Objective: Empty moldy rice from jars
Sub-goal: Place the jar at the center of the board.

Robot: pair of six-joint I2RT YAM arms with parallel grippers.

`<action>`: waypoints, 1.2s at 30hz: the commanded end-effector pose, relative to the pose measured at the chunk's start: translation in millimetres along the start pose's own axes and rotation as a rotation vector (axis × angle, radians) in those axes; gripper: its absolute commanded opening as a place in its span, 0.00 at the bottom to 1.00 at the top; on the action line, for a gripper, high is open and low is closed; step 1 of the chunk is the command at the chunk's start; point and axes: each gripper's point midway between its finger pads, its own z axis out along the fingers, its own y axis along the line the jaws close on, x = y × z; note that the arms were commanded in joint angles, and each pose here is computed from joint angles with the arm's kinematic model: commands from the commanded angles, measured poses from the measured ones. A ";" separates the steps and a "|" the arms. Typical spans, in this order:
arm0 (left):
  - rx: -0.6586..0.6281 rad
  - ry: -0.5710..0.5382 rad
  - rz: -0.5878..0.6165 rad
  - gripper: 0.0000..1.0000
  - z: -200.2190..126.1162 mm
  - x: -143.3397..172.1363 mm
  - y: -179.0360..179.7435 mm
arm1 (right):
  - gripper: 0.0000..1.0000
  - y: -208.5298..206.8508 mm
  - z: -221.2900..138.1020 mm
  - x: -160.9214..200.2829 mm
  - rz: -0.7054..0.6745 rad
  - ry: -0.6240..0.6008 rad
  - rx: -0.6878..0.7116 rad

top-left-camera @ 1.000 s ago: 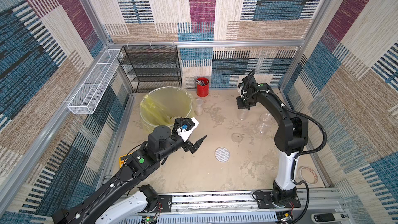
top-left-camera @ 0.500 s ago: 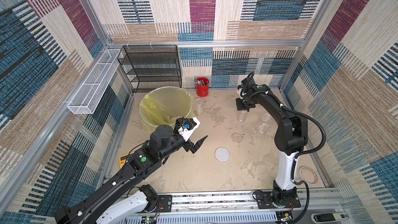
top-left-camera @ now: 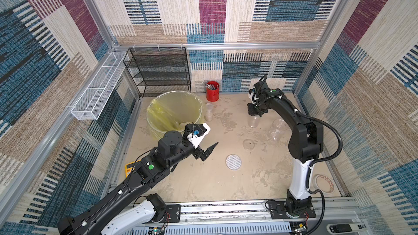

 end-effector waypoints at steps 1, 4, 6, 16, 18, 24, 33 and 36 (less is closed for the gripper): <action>0.006 -0.038 -0.001 0.99 -0.5 -9.3 -0.3 | 0.39 4.1 -8.8 -3.8 -0.008 -0.021 -0.015; 0.006 -0.041 -0.002 0.99 -1.0 -10.6 -0.1 | 0.45 5.1 -15.9 -4.7 -0.008 -0.034 -0.017; 0.004 -0.040 -0.002 0.99 -0.8 -10.6 0.4 | 0.46 6.0 -21.3 -5.2 -0.012 -0.043 -0.022; -0.020 -0.042 -0.002 0.99 -1.4 -12.4 4.7 | 0.62 11.9 -67.0 -8.1 -0.018 -0.130 -0.036; -0.033 -0.039 -0.012 0.99 -1.7 -13.6 7.6 | 0.65 14.3 -75.5 -9.7 -0.020 -0.149 -0.048; -0.088 -0.005 -0.053 0.99 0.3 -13.0 18.3 | 0.93 27.4 -94.1 -11.1 -0.031 -0.188 -0.114; -0.231 0.014 -0.163 0.99 -15.1 -15.1 43.7 | 0.99 47.4 -111.2 -10.6 -0.048 -0.233 -0.168; -0.261 0.032 -0.190 0.99 -25.0 -16.2 48.8 | 0.99 68.1 -118.9 -10.4 -0.094 -0.263 -0.179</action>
